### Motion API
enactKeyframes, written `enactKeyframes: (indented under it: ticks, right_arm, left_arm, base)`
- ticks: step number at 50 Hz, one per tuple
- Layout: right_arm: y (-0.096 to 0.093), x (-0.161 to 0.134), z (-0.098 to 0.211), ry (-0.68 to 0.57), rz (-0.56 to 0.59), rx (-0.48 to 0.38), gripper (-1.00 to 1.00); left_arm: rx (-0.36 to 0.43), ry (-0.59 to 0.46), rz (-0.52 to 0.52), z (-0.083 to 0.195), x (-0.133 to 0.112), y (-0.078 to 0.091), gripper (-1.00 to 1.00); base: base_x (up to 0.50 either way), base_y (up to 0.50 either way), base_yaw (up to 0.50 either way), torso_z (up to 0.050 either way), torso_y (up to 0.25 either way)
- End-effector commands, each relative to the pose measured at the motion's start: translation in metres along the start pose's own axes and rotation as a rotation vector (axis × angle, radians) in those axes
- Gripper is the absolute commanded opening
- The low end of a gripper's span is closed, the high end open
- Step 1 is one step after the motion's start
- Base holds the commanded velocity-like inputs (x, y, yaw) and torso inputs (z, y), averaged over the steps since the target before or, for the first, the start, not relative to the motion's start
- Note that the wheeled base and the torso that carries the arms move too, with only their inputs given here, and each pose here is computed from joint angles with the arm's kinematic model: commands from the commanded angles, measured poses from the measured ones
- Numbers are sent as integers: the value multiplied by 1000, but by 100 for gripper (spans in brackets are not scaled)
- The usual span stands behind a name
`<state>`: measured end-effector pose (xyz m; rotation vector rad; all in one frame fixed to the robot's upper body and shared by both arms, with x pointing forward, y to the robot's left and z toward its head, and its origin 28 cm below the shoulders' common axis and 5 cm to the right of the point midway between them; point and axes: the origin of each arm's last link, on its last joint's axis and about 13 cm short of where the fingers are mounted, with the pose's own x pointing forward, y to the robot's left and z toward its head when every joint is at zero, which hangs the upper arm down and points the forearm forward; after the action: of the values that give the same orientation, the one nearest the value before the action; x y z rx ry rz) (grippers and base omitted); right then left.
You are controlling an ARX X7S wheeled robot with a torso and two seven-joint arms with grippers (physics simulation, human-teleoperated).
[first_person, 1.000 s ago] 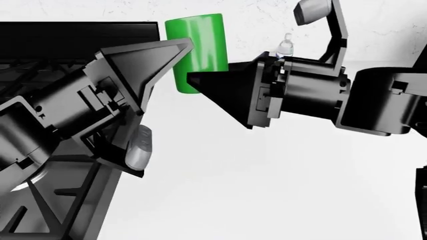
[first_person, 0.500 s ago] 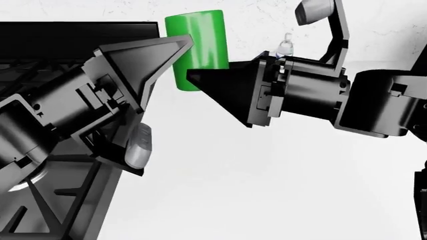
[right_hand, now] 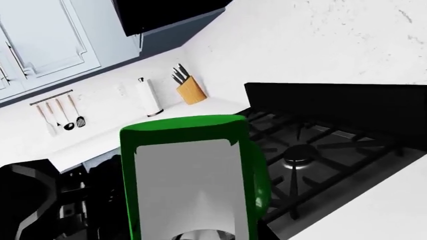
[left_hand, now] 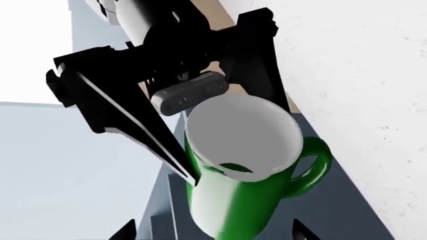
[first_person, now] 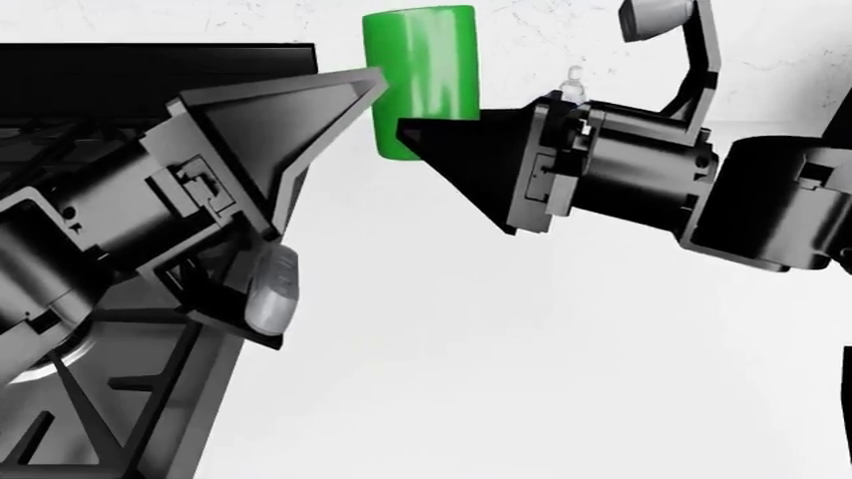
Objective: A wet mug is on the counter and needs to be dried. Pick it up and place it upside down in the open cabinet.
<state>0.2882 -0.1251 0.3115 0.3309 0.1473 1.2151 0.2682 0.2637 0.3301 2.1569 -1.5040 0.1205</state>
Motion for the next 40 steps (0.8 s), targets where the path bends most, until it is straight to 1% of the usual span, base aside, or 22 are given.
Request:
enactKeyframes:
  ticks: [1,18,20,23,25,27,32,33,35,37,40]
  right_arm:
    - [2,-8,8,-46,-23,-26,-100]
    - [8,-36,15,-148,-115,-75,-100]
    - [9,-39,15,-164,-130,-86,-100]
    - [9,-43,14,-177,-144,-93,-100]
    - [8,-45,12,-182,-156,-94,-100]
    - [8,-46,11,-185,-165,-96,-100]
    - [8,-47,11,-194,-170,-103,-100]
    - [8,-47,11,-194,-171,-104,-100]
    - [8,-47,11,-193,-171,-106,-100]
    - [8,-47,10,-193,-172,-106,-100]
    - [8,-47,9,-191,-173,-108,-100]
  left_arm:
    - [-5,7,-13,1,-4,-2,100]
    - [-1,29,-39,-1,-9,4,100]
    - [-12,45,-38,-1,-10,5,100]
    - [-55,82,-38,-1,-10,7,100]
    - [-110,141,-47,-1,-11,9,100]
    - [-230,229,-49,-1,-12,11,100]
    - [-446,385,-38,-1,-13,15,100]
    - [-505,418,-34,0,-14,17,100]
    - [-607,465,-31,3,-14,19,100]
    - [-671,497,-32,4,-15,20,100]
    - [-848,580,-9,5,-13,23,100]
  base:
    - [0,0,0,0,0]
    - [0,0,0,0,0]
    - [0,0,0,0,0]
    - [0,0,0,0,0]
    - [0,0,0,0,0]
    - [0,0,0,0,0]
    - [0,0,0,0,0]
    - [0,0,0,0,0]
    - [0,0,0,0,0]
    - [0,0,0,0,0]
    - [0,0,0,0,3]
